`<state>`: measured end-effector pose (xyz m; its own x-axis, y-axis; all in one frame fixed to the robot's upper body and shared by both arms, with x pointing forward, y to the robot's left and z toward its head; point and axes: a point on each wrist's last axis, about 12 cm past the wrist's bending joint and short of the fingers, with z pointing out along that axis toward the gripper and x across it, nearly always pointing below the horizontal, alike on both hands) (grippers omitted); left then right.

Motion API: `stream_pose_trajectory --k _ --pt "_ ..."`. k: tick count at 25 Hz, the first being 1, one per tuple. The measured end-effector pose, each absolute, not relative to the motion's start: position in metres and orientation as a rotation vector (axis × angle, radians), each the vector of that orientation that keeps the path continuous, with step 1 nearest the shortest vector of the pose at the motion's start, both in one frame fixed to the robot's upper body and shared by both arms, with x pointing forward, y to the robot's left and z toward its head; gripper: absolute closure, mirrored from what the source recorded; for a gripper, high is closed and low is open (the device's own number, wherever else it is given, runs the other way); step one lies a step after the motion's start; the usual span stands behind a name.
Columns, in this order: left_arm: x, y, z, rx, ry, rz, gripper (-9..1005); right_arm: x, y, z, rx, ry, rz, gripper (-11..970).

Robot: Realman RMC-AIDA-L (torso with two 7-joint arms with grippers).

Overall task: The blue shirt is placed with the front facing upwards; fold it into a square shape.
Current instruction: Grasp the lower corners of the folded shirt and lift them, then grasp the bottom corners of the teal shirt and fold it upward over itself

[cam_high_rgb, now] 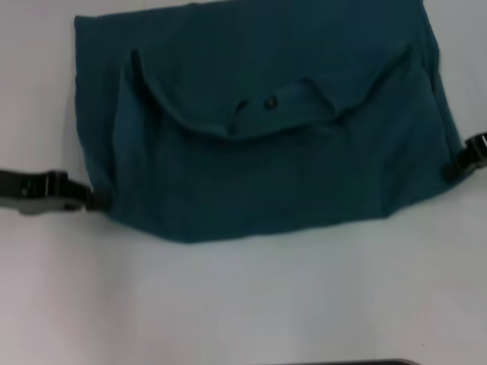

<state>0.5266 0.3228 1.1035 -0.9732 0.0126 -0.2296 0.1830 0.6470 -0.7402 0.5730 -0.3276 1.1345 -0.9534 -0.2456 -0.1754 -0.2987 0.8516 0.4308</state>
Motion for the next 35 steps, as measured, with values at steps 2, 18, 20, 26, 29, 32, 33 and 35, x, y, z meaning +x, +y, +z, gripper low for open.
stream_pose_trajectory --k 2,18,20,26,29,32,33,35 --pt "0.518 0.322 1.102 0.183 2.694 -1.241 969 0.567 -0.329 1.137 -0.442 2.938 0.722 940" --pt "0.476 0.326 1.089 0.238 2.928 -1.227 969 0.522 -0.341 1.125 -0.472 3.118 0.790 940" --pt "0.475 0.328 1.087 0.228 2.953 -1.195 968 0.521 -0.343 1.123 -0.467 3.135 0.757 940" --pt "0.472 0.331 1.085 0.213 2.959 -1.184 968 0.523 -0.345 1.124 -0.462 3.139 0.733 940" --pt "0.472 0.331 1.084 0.225 2.957 -1.187 969 0.524 -0.343 1.125 -0.478 3.130 0.742 940" --pt "0.475 0.327 1.087 0.258 2.925 -1.210 969 0.528 -0.339 1.127 -0.503 3.094 0.779 940" --pt "0.477 0.326 1.089 0.271 2.909 -1.223 969 0.529 -0.336 1.129 -0.516 3.073 0.803 940" --pt "0.482 0.322 1.096 0.296 2.848 -1.260 969 0.534 -0.333 1.135 -0.540 3.011 0.856 940"
